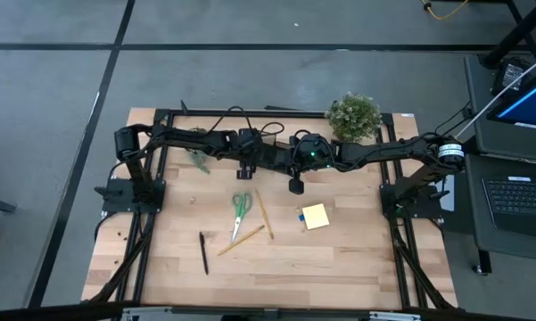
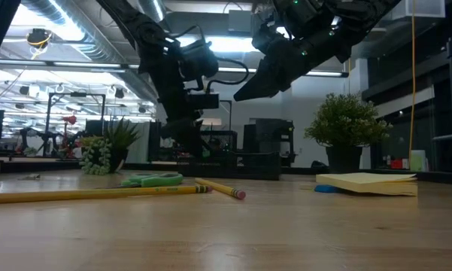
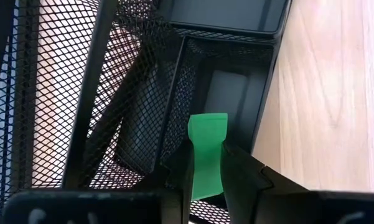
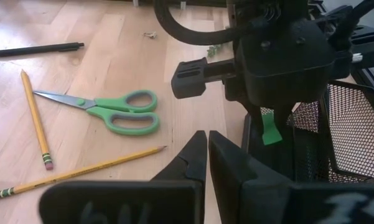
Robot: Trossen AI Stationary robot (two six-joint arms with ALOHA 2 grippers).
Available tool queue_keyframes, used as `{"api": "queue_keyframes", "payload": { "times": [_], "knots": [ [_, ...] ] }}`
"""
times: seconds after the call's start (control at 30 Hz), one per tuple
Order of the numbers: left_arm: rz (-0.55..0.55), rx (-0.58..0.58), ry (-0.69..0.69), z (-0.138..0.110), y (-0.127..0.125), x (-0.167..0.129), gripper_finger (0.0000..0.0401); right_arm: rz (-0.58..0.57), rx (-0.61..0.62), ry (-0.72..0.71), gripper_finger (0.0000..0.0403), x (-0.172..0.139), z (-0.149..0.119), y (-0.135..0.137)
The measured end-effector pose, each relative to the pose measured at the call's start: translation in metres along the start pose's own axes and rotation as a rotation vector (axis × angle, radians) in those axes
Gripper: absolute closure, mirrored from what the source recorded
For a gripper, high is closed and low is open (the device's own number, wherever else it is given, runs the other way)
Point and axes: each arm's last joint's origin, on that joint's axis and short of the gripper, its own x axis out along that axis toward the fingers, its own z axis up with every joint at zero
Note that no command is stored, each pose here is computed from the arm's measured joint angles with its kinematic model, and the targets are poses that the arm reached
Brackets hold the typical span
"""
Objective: Pick and place office supplies into organizer
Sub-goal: Put the green eraser into the desk organizer
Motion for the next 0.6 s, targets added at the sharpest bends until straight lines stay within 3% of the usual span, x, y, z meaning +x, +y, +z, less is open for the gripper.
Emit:
{"api": "queue_keyframes", "payload": {
  "times": [0.23,0.6],
  "knots": [
    [-0.003,0.000,-0.001,0.0001,-0.0002,0.0000,0.0335,0.000,0.000,0.000,0.0382,-0.0001,0.0001,0.0001],
    [-0.001,0.003,-0.003,0.0007,-0.0010,-0.0007,0.0296,0.000,0.001,0.000,0.0382,0.0000,0.0000,0.0000]
  ]
}}
